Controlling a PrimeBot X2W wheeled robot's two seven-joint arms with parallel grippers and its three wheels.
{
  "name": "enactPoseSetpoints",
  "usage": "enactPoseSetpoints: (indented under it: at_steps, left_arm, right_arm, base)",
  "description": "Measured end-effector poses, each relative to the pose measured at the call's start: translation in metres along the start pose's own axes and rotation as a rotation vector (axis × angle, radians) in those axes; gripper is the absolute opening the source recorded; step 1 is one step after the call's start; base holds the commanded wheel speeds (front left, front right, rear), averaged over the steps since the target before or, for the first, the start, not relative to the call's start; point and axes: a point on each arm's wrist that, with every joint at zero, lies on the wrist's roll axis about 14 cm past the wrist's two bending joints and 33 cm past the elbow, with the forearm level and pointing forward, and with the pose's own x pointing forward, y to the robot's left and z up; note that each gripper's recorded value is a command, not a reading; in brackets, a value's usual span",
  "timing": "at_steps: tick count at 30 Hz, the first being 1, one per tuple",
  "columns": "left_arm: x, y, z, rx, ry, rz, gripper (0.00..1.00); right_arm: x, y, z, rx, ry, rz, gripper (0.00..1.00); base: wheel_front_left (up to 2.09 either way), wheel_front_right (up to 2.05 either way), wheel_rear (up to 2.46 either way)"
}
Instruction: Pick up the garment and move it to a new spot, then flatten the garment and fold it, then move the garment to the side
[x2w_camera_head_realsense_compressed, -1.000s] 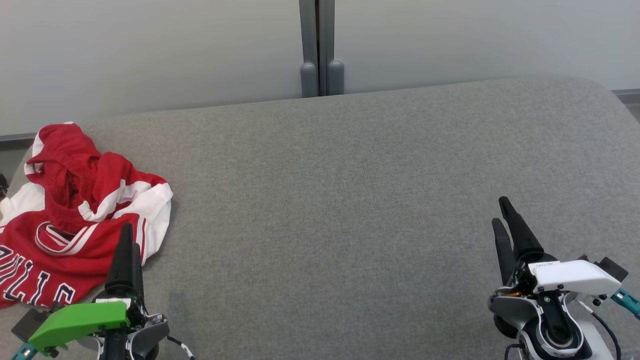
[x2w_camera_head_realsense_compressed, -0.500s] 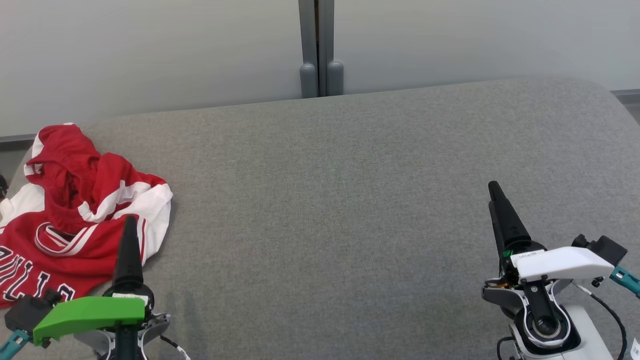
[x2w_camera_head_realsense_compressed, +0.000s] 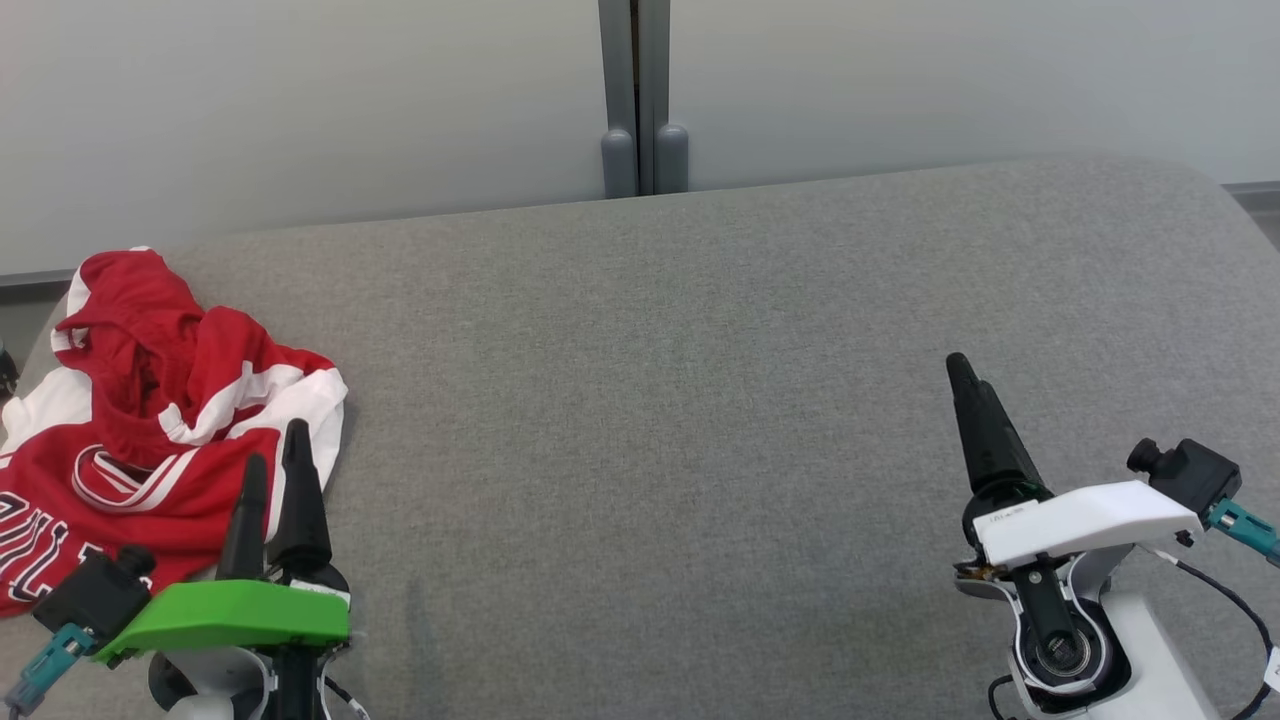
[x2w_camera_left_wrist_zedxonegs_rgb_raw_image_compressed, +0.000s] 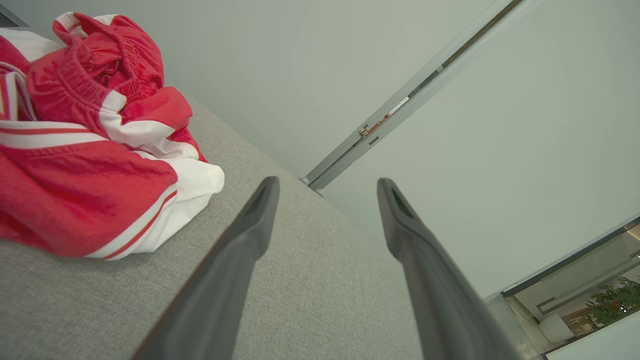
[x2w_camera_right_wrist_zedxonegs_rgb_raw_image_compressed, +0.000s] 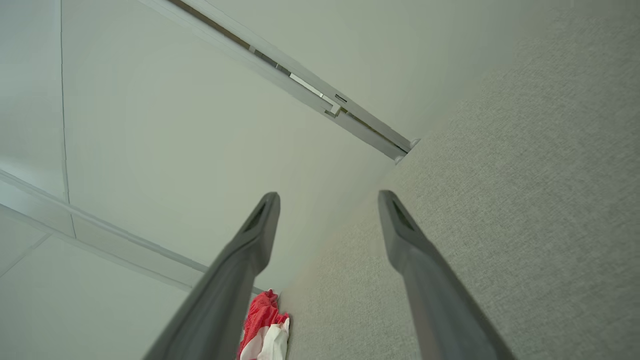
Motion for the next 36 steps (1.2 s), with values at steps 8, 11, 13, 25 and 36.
enactPoseSetpoints:
  at_steps: [8,11,13,25,36]
  left_arm:
    - [0.0,-0.008,-0.004,0.164,0.007,-0.027,1.0]
    - [0.0,-0.011,-0.007,0.233,0.012,-0.038,1.0]
    - [-0.001,-0.011,-0.009,0.273,0.018,-0.043,1.0]
    - [-0.002,-0.014,-0.013,0.432,0.016,-0.061,1.0]
    - [-0.004,-0.018,-0.014,0.539,0.006,-0.089,1.0]
  right_arm:
    - [-0.001,0.0,-0.003,-0.185,0.011,0.01,1.0]
    - [-0.002,-0.001,-0.004,-0.249,0.015,0.013,1.0]
    - [-0.002,-0.001,-0.005,-0.29,0.019,0.015,1.0]
    - [-0.002,-0.004,-0.006,-0.475,0.019,0.021,1.0]
    - [-0.003,-0.007,-0.009,-0.583,0.025,0.023,1.0]
  base:
    - [0.0,0.0,0.0]
    - [0.0,0.0,0.0]
    - [0.0,0.0,0.0]
    - [0.0,0.0,0.0]
    - [0.0,0.0,0.0]
